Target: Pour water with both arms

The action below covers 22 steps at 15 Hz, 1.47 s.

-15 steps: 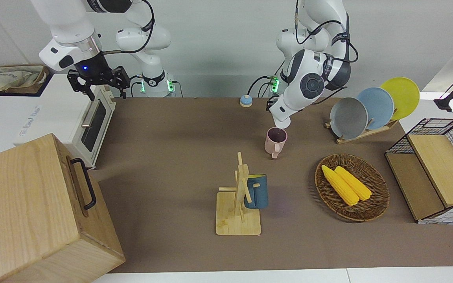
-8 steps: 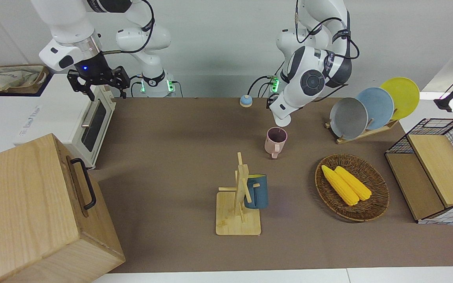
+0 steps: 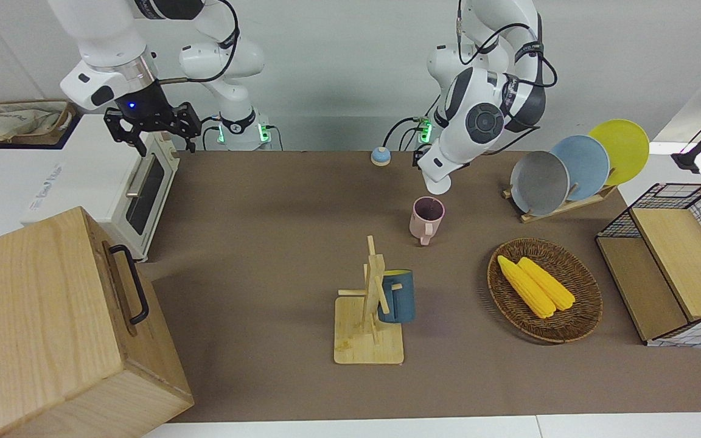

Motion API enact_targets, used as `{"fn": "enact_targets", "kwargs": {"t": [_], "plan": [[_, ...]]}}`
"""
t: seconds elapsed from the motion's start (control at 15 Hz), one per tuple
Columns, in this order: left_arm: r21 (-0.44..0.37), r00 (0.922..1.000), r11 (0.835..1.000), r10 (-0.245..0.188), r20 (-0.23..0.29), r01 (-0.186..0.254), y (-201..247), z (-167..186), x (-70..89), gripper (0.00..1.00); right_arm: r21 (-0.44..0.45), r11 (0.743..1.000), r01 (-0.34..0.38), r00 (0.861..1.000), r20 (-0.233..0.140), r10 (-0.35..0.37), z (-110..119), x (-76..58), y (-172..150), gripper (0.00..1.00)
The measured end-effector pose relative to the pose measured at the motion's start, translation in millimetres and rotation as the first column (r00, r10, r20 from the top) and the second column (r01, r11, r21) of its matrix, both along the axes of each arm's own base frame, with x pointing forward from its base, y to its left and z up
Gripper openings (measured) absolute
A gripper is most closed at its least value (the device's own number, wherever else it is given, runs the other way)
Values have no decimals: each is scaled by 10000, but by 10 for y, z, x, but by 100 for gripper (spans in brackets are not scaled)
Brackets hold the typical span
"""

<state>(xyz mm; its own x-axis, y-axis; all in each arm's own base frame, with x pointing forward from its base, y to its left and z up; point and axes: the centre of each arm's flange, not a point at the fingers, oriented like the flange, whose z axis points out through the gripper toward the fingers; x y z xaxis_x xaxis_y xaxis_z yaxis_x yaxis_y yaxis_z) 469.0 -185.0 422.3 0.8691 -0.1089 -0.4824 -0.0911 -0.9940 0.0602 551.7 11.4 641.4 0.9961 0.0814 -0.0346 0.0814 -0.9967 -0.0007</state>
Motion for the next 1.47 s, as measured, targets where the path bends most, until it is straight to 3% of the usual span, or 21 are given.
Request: {"fn": "enact_targets", "kwargs": {"t": [0.73,1.07,1.33,1.47], "plan": [[31,9998,10000,11,193,-11,15,80,-77,63,0,10000,0,10000,0,0,0,0,0,100],[-9,9968,10000,71,790,-70,18,49,-168,63,0,10000,0,10000,0,0,0,0,0,100],[-100,9785,9996,282,2044,-267,90,-16,-378,63,0,10000,0,10000,1,0,0,0,0,100],[-359,9585,9986,466,2811,-381,85,27,-427,63,0,10000,0,10000,1,0,0,0,0,100]]}}
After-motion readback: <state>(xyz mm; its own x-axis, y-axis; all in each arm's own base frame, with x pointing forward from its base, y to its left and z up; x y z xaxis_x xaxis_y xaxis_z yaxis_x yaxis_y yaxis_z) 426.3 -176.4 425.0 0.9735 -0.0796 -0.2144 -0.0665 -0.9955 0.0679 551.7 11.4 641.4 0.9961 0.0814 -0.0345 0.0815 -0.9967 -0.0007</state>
